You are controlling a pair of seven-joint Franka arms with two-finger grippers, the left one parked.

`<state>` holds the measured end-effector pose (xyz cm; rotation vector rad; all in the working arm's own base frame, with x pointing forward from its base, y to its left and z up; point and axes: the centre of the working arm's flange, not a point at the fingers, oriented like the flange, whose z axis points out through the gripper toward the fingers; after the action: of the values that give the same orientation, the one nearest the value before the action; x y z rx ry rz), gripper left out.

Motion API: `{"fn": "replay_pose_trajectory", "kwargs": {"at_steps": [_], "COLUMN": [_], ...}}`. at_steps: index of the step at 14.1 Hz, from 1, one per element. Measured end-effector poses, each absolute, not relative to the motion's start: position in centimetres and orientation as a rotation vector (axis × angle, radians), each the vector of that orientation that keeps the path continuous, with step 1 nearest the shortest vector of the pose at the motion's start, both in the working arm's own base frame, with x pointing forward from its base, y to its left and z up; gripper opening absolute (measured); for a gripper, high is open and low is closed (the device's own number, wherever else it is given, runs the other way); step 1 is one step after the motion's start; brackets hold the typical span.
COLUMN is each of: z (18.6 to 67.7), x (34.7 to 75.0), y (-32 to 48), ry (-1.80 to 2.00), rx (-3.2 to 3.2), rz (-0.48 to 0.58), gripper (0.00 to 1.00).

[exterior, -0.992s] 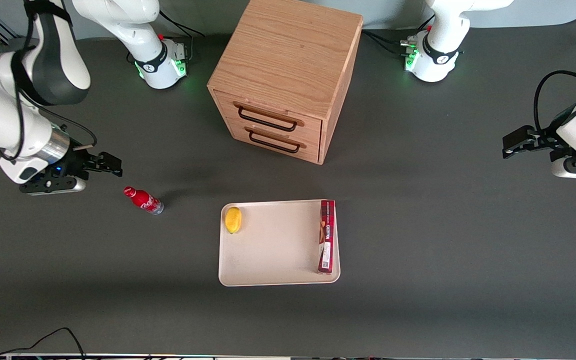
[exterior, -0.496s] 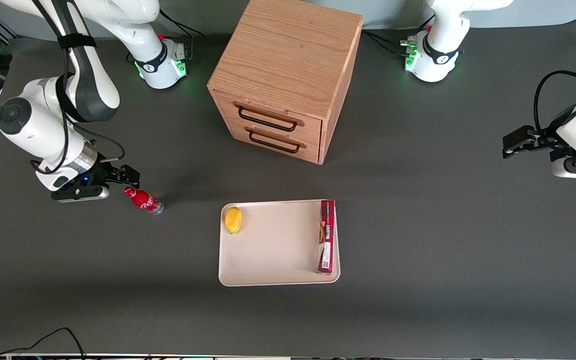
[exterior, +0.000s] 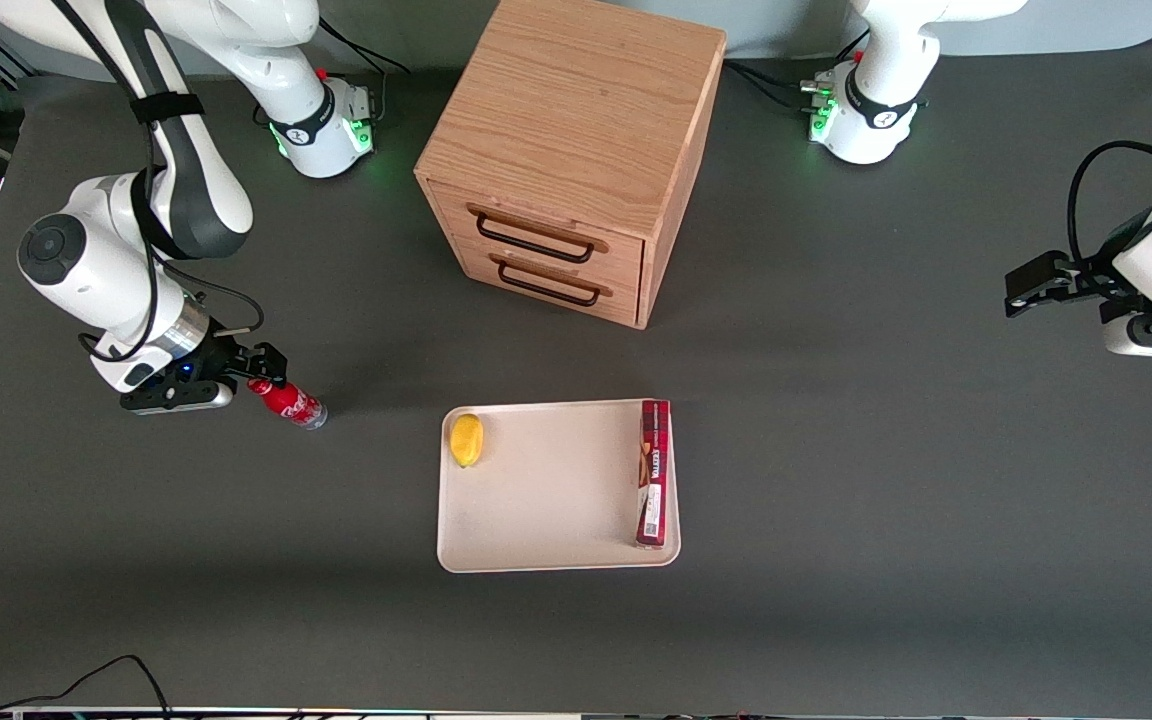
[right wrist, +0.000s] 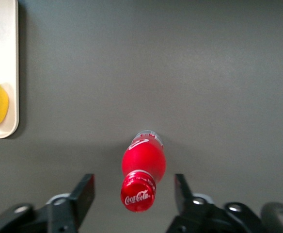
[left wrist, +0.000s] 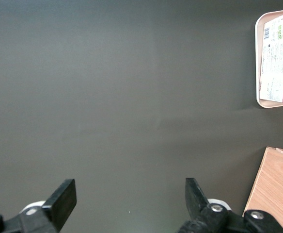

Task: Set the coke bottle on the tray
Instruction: 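Close the right gripper around the red Coca-Cola bottle, then lift the bottle and pull it back toward the right arm's base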

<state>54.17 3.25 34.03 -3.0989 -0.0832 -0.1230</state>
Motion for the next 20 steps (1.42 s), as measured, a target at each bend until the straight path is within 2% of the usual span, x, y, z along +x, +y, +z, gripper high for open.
{"fn": "replay_pose_trajectory", "kwargs": {"at_steps": [1,2,4,5,12,14,16,20], "z": [33.9,33.8,33.5,33.5,33.9,35.5,39.3,50.6], "x": [54.1,54.0,53.9,53.8,53.9,54.2,55.0,56.1], "y": [3.2,3.2,3.2,3.2,3.2,3.1,3.1,2.9], "ry": [-0.095,-0.102,-0.107,-0.108,-0.125,-0.123,-0.121,-0.111], "rx": [-3.106,-3.111,-3.113,-3.114,-3.123,-3.129,-3.136,-3.144], "rz": [-0.12,-0.117,-0.116,-0.12,-0.129,-0.087,-0.015,0.055], "gripper": [0.7,0.65,0.47,0.32,0.31,0.31,0.31,0.31]}}
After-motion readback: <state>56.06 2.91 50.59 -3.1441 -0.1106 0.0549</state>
